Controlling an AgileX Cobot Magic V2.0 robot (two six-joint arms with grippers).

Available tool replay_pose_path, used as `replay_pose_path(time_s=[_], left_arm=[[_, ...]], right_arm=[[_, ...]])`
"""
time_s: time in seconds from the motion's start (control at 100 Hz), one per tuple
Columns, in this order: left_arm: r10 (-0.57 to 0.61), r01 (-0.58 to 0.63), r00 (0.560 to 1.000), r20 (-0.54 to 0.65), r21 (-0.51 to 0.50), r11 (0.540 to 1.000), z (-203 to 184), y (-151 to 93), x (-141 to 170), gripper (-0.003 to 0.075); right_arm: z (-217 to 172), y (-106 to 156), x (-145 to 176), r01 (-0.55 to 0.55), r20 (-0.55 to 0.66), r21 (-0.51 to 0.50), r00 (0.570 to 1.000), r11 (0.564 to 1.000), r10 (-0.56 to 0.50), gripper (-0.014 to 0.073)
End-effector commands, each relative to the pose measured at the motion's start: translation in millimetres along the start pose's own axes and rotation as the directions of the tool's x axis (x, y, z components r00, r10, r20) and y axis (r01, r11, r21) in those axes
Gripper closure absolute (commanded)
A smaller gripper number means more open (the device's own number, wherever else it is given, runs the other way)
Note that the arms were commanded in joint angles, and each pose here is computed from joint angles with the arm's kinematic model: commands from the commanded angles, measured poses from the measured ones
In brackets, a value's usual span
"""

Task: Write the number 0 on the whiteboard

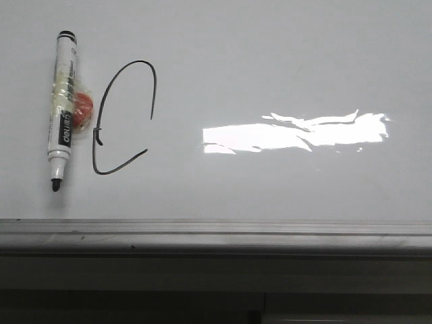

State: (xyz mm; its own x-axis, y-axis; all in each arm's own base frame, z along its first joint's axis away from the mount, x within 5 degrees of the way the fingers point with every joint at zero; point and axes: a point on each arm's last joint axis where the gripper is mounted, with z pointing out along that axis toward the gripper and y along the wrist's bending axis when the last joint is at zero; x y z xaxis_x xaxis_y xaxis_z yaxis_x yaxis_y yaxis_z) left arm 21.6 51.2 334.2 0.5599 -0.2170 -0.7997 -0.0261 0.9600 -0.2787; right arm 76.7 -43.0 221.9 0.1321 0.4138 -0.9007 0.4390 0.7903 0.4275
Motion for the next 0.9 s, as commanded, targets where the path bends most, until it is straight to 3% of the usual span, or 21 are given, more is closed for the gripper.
replay_pose_path(time_s=[0.0,0.24,0.32,0.37,0.45,0.46,0.54,0.6,0.7,0.79,0.89], left_arm=[[-0.001,0.001,0.998,0.061,0.003,1.000,-3,3,-13,0.0740],[-0.012,0.012,0.998,0.053,-0.002,1.000,-3,4,-12,0.0740],[-0.145,0.143,0.988,-0.049,-0.037,0.989,-3,6,-2,0.0740],[-0.278,0.268,0.949,-0.146,-0.086,0.960,-4,7,8,0.0740],[-0.510,0.459,0.808,-0.294,-0.227,0.859,-10,8,27,0.0740],[-0.510,0.459,0.810,-0.288,-0.230,0.858,-10,8,26,0.0739],[-0.489,0.422,0.818,-0.302,-0.263,0.868,-11,11,36,0.0740],[-0.404,0.322,0.854,-0.328,-0.276,0.906,-13,14,41,0.0740],[-0.318,0.213,0.883,-0.345,-0.309,0.927,-14,20,42,0.0740],[-0.111,0.009,0.907,-0.407,-0.245,0.970,-15,21,45,0.0740],[0.091,-0.197,0.888,-0.450,-0.193,0.961,-15,21,48,0.0740]], right_arm=[[0,6,-10,0.029,0.050,-0.021,0.998,0.999,-0.028,0.0645],[0,6,-10,0.029,0.050,-0.021,0.998,0.999,-0.028,0.0645],[0,6,-10,0.029,0.050,-0.021,0.998,0.999,-0.028,0.0645],[0,6,-10,0.029,0.050,-0.021,0.998,0.999,-0.028,0.0645],[0,6,-10,0.029,0.050,-0.021,0.998,0.999,-0.028,0.0645],[0,6,-10,0.029,0.050,-0.021,0.998,0.999,-0.028,0.0645],[0,6,-10,0.029,0.051,-0.019,0.998,0.999,-0.027,0.0645],[0,6,-10,0.029,0.051,-0.019,0.998,0.999,-0.027,0.0645],[0,6,-10,0.029,0.050,-0.021,0.998,0.999,-0.028,0.0645],[0,6,-10,0.029,0.050,-0.021,0.998,0.999,-0.028,0.0645],[0,6,-10,0.029,0.050,-0.021,0.998,0.999,-0.028,0.0645]])
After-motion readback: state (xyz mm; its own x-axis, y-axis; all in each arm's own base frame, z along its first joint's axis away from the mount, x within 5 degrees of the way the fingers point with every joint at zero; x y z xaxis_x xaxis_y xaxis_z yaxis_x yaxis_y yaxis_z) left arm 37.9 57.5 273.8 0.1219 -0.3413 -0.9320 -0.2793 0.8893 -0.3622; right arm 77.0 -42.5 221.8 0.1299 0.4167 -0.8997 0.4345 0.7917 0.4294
